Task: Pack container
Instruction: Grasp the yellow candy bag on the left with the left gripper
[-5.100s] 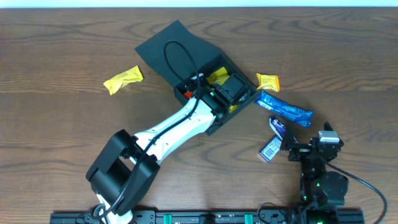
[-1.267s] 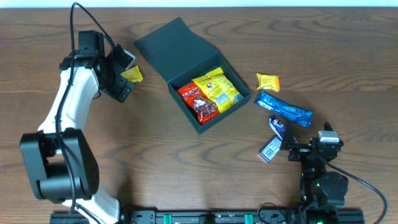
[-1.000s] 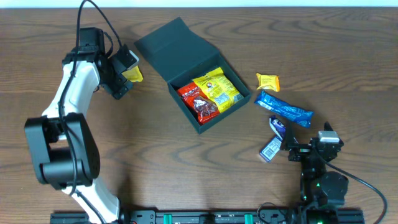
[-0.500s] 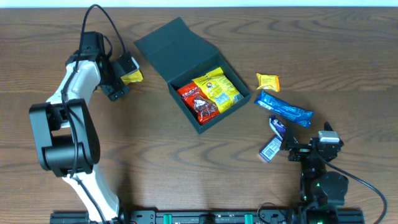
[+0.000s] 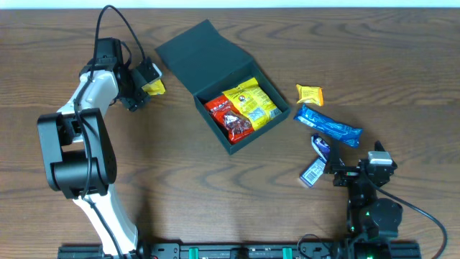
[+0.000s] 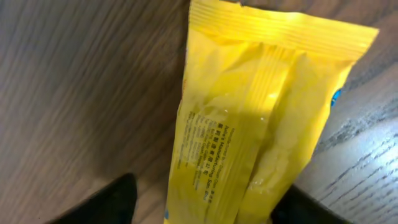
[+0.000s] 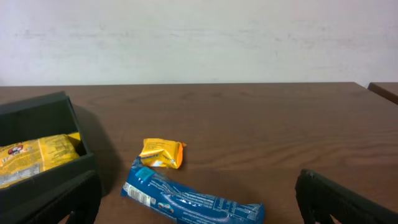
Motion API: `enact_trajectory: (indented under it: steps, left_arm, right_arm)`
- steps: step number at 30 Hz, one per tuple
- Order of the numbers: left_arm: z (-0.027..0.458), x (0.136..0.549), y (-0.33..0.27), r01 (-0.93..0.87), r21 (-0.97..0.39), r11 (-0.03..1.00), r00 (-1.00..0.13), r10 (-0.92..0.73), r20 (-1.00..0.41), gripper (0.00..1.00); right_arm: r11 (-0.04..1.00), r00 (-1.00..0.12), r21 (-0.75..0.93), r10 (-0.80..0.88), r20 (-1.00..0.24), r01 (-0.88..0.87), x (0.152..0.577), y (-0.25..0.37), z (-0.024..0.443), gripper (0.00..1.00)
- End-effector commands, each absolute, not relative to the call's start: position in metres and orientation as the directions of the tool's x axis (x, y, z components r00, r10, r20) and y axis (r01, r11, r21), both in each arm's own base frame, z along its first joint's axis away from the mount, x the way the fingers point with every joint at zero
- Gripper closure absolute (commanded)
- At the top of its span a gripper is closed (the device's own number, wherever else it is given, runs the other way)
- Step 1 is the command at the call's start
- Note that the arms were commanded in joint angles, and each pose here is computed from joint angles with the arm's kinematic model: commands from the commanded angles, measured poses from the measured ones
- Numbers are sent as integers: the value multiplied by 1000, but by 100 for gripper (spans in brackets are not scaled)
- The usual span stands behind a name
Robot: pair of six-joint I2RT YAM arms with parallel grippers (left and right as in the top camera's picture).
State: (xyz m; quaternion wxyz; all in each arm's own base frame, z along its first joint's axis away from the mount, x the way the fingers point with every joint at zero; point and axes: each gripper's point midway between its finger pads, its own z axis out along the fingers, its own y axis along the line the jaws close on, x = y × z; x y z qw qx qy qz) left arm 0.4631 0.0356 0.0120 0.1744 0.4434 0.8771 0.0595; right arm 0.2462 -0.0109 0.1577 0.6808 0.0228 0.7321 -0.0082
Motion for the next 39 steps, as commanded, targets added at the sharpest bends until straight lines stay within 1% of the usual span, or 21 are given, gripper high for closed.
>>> enact_trajectory:
  steps: [1, 3, 4, 6, 10, 15, 19, 20, 25, 39]
  left_arm:
    - [5, 467, 34, 755, 239, 610, -555, 789, -263, 45]
    - [5, 466, 30, 761, 225, 609, -549, 788, -278, 53]
    - [6, 466, 28, 763, 219, 608, -545, 787, -288, 60]
    - [6, 466, 25, 766, 213, 607, -541, 787, -298, 64]
    - [6, 466, 23, 769, 208, 605, -538, 788, -300, 76]
    - [5, 464, 19, 775, 202, 599, -534, 792, -297, 80]
    - [4, 462, 16, 781, 194, 593, -531, 795, -292, 85]
    - [4, 462, 15, 780, 191, 596, -534, 793, -293, 88]
    - [5, 462, 13, 729, 163, 665, -601, 736, -311, 89]
    - [34, 466, -16, 612, 100, 785, -699, 595, -396, 94]
  right_arm:
    - [999, -73, 33, 36, -997, 37, 246, -9, 157, 1]
    - [999, -73, 33, 36, -997, 37, 246, -9, 157, 1]
    - [999, -73, 33, 36, -997, 37, 246, -9, 157, 1]
    - [999, -73, 33, 36, -997, 37, 246, -9, 157, 1]
    - [999, -73, 33, 36, -997, 37, 246, -9, 157, 1]
    - [999, -73, 33, 36, -997, 37, 246, -9, 157, 1]
    - [999, -73, 33, 36, -997, 37, 246, -9, 157, 1]
    - [999, -73, 33, 36, -997, 37, 246, -9, 157, 1]
    - [999, -73, 33, 36, -997, 37, 246, -9, 157, 1]
    - [999, -73, 33, 36, -997, 37, 246, -9, 157, 1]
